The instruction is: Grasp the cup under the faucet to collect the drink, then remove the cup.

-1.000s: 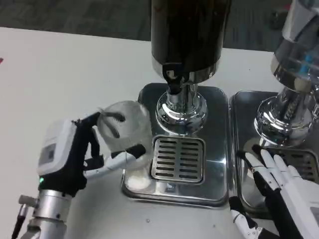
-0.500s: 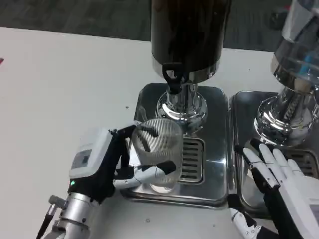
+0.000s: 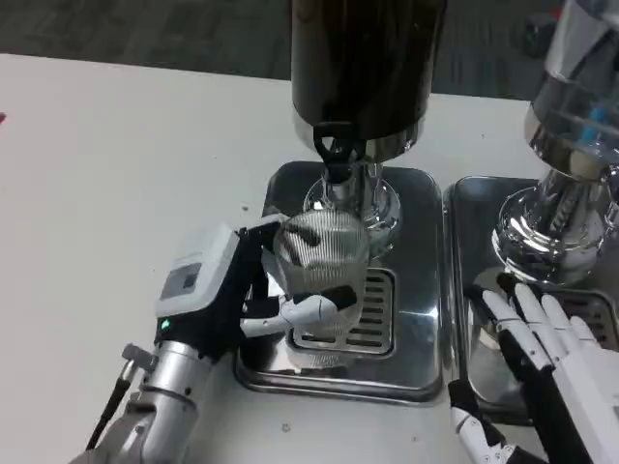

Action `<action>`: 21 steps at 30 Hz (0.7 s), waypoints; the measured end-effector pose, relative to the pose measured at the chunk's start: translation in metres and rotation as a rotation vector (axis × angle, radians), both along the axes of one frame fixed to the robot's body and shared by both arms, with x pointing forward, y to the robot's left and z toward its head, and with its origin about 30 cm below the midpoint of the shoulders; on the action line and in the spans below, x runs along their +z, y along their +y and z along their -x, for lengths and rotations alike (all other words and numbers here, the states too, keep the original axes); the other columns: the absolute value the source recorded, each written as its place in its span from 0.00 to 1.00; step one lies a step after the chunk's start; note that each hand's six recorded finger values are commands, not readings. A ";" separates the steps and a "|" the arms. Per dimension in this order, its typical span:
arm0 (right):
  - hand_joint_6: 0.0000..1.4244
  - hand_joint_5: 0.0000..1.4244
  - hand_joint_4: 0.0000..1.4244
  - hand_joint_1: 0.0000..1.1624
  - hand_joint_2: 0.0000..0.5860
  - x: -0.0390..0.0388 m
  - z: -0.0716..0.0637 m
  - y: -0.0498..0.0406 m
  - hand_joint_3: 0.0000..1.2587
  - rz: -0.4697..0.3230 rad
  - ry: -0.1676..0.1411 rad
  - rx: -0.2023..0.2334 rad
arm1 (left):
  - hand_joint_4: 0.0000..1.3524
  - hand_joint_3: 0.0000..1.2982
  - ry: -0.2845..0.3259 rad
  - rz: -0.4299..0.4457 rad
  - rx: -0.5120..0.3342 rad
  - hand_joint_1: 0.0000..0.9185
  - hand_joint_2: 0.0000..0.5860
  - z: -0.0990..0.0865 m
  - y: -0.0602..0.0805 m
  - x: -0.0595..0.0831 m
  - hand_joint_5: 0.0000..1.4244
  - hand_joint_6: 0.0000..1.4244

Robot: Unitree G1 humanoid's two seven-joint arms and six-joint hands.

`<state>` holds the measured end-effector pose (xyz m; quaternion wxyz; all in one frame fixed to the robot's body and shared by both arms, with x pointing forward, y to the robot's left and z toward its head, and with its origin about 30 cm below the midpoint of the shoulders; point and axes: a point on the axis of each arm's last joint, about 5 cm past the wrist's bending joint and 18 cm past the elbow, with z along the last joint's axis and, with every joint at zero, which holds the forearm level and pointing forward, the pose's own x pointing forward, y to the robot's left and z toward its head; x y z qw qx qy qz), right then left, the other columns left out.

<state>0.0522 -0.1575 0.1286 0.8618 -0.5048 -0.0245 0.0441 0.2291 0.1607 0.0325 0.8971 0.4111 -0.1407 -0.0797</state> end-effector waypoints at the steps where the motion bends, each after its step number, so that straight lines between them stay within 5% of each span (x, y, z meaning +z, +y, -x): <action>1: 0.01 0.00 0.00 0.36 0.86 0.0010 0.000 0.0002 0.09 -0.001 -0.003 -0.001 | 0.56 0.48 0.001 -0.001 0.001 0.31 0.13 -0.001 0.000 0.000 0.74 0.94; 16: 0.01 0.00 0.00 0.35 0.87 0.0018 0.004 0.0011 0.09 -0.011 0.008 -0.013 | 0.48 0.44 0.047 -0.041 -0.064 0.22 0.14 -0.009 -0.006 0.004 0.64 0.79; 21: 0.01 0.00 0.00 0.35 0.87 0.0019 0.004 0.0008 0.10 -0.012 0.008 -0.014 | 0.27 0.31 0.057 -0.049 -0.087 0.13 0.10 -0.008 -0.006 0.004 0.42 0.56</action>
